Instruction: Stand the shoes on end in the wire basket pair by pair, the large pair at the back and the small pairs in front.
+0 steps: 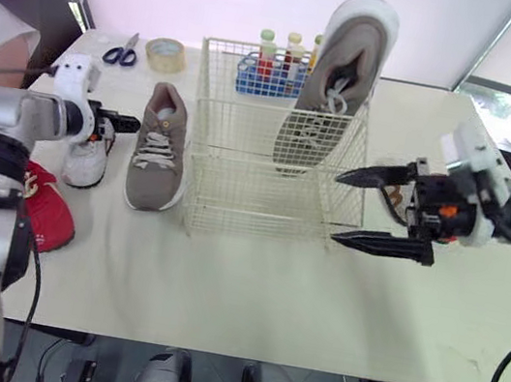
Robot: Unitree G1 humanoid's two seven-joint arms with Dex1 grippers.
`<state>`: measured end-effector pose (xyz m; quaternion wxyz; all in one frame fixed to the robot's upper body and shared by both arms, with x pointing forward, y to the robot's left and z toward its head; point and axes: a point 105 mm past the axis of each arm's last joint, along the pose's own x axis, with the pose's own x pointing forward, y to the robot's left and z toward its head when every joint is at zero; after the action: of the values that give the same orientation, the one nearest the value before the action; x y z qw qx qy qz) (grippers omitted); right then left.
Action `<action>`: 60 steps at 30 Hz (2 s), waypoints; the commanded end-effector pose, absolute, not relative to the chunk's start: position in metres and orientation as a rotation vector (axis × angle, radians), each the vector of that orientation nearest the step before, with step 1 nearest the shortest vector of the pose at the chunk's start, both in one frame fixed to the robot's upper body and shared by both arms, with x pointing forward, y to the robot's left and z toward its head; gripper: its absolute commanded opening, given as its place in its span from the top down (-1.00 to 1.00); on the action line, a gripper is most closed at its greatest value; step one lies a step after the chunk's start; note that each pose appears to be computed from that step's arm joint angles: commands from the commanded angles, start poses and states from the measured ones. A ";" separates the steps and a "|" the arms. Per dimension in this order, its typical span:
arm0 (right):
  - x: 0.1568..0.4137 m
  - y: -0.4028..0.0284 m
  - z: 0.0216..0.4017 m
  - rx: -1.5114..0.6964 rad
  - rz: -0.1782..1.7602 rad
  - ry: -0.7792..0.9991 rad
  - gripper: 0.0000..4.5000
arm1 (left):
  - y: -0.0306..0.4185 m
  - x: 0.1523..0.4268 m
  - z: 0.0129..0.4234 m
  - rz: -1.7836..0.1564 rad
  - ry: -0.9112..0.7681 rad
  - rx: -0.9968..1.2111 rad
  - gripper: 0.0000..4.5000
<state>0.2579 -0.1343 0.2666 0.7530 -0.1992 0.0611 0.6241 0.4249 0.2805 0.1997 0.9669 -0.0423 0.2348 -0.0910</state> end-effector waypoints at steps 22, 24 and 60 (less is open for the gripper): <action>0.259 -0.129 0.270 -0.475 1.304 0.064 -1.00 | 0.254 0.440 0.169 -0.205 0.546 -0.122 0.08; 0.260 -0.130 0.270 -0.475 1.299 0.062 -1.00 | 0.253 0.441 0.169 -0.205 0.540 -0.130 0.49; 0.263 -0.213 0.327 -0.382 0.883 -0.042 -1.00 | 0.107 0.384 0.443 -0.316 -1.044 0.013 0.86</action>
<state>0.2725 -0.2143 0.3144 0.8876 -0.1665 0.0054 0.4295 0.3977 0.1103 0.4229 0.8787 -0.0023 -0.4503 -0.1588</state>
